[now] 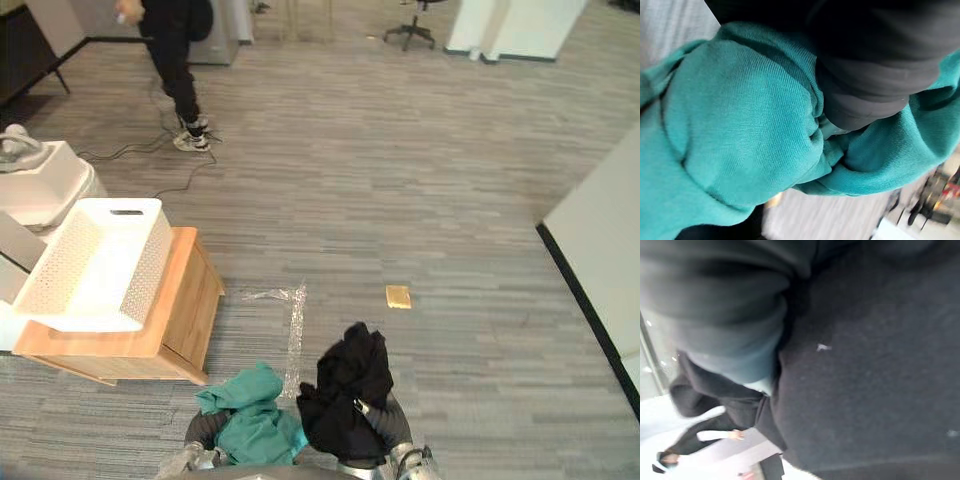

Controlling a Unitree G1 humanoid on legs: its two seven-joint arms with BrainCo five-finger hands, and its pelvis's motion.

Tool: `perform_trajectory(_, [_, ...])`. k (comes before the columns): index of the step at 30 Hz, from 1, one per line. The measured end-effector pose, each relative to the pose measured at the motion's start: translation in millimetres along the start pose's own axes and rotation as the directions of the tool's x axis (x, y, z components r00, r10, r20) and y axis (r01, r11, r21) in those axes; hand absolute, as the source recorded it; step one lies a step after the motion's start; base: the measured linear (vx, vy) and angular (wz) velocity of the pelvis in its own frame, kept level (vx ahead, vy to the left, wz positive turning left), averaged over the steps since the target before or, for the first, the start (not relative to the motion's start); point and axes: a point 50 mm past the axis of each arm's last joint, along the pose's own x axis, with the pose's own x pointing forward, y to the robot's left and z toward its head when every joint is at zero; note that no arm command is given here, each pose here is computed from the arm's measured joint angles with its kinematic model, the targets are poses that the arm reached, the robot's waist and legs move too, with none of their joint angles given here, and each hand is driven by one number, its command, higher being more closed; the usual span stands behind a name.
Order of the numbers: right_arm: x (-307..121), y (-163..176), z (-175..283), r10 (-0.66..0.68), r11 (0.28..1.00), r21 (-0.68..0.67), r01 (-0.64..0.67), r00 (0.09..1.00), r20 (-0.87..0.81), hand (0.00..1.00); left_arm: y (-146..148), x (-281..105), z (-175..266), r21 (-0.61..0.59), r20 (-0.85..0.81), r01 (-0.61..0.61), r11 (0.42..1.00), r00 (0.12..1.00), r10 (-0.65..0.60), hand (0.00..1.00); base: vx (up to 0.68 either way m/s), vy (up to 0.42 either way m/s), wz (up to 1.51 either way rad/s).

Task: Tidy the bed and pick cloth on bed and put in laundry

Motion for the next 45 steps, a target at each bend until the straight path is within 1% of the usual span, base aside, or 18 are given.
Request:
perform_trajectory(2, [1,0,-2,-0.005,1.0,0.006,0.005,1.0,0.001,1.0,2,3,4,0.008,0.006,-0.001,1.0,1.0,0.001,1.0,0.29,-0.16,1.52])
perform_trajectory(4, [0,3,-6,-0.034,0.997,0.063,0.035,0.999,-0.008,1.0,9,1,5,0.037,-0.002,-0.002,0.999,1.0,0.002,1.0,0.43,-0.347,1.61])
perform_trajectory(7, [0,3,-11,-0.017,0.993,0.116,0.023,0.998,-0.054,1.0,24,-21,-21,0.035,-0.086,-0.056,0.998,0.995,0.059,1.0,0.47,-0.442,1.02])
perform_trajectory(9, [2,-4,-10,-0.021,0.994,0.109,0.029,0.997,-0.074,1.0,16,-30,-36,-0.015,-0.119,-0.066,0.998,0.991,0.064,1.0,0.44,-0.34,0.34])
perform_trajectory(13, [9,-11,-5,0.003,0.997,0.073,0.005,0.994,-0.109,1.0,-10,-22,-25,-0.082,-0.042,0.0,0.997,0.999,-0.003,1.0,0.47,-0.342,0.86])
perform_trajectory(15, [9,-13,-4,0.014,0.998,0.058,-0.006,0.992,-0.126,1.0,-16,-21,-19,-0.086,-0.013,0.024,0.996,1.0,-0.026,1.0,0.36,-0.248,0.74])
perform_trajectory(17, [13,-16,5,0.049,0.998,0.045,-0.045,0.993,-0.104,1.0,-21,-24,-15,-0.11,0.002,0.044,0.993,0.999,-0.044,1.0,0.31,-0.152,0.4])
perform_trajectory(22, [12,-12,4,0.081,0.996,0.054,-0.075,0.99,-0.119,1.0,-30,-24,-15,-0.136,-0.014,0.077,0.988,0.997,-0.08,1.0,0.37,0.021,0.6])
perform_trajectory(27, [24,17,11,0.193,0.98,0.064,-0.188,0.978,-0.084,1.0,-25,-24,-4,-0.127,0.036,0.072,0.989,0.997,-0.068,1.0,0.27,0.081,0.38])
perform_trajectory(29, [28,22,13,0.204,0.978,0.049,-0.201,0.976,-0.076,1.0,-27,-25,-6,-0.108,0.031,0.084,0.991,0.996,-0.081,1.0,0.2,0.104,0.34])
perform_trajectory(31, [28,24,11,0.173,0.984,0.043,-0.17,0.982,-0.081,1.0,-27,-26,-6,-0.083,0.023,0.093,0.992,0.996,-0.092,1.0,0.14,0.12,0.74])
perform_trajectory(33, [26,28,8,0.12,0.992,0.06,-0.116,0.989,-0.081,1.0,-21,-26,2,-0.023,0.04,0.104,0.994,0.994,-0.103,1.0,0.21,0.061,1.1])
perform_trajectory(36, [22,33,7,0.096,0.994,0.054,-0.093,0.993,-0.062,1.0,-13,-27,6,0.024,0.031,0.105,0.994,0.994,-0.106,1.0,0.27,0.009,1.18])
perform_trajectory(39, [26,38,32,0.073,0.996,0.051,-0.076,0.995,0.063,1.0,-5,-26,10,0.066,0.01,0.123,0.99,0.992,-0.123,1.0,0.34,-0.057,1.47])
perform_trajectory(41, [24,33,64,-0.001,0.998,0.062,-0.012,0.978,0.21,1.0,-1,-25,15,0.097,-0.001,0.169,0.981,0.985,-0.17,1.0,0.4,-0.157,1.84])
perform_trajectory(43, [22,27,77,-0.052,0.997,0.068,0.035,0.962,0.27,1.0,2,-30,11,0.102,-0.021,0.182,0.978,0.983,-0.18,1.0,0.43,-0.175,1.51])
perform_trajectory(44, [22,18,83,-0.088,0.996,0.052,0.076,0.954,0.287,1.0,-4,-31,3,0.068,-0.051,0.192,0.979,0.981,-0.189,1.0,0.51,-0.162,1.02])
perform_trajectory(45, [22,15,87,-0.087,0.996,0.032,0.081,0.95,0.301,1.0,-9,-34,0,0.049,-0.049,0.204,0.978,0.978,-0.201,1.0,0.39,-0.078,0.38])
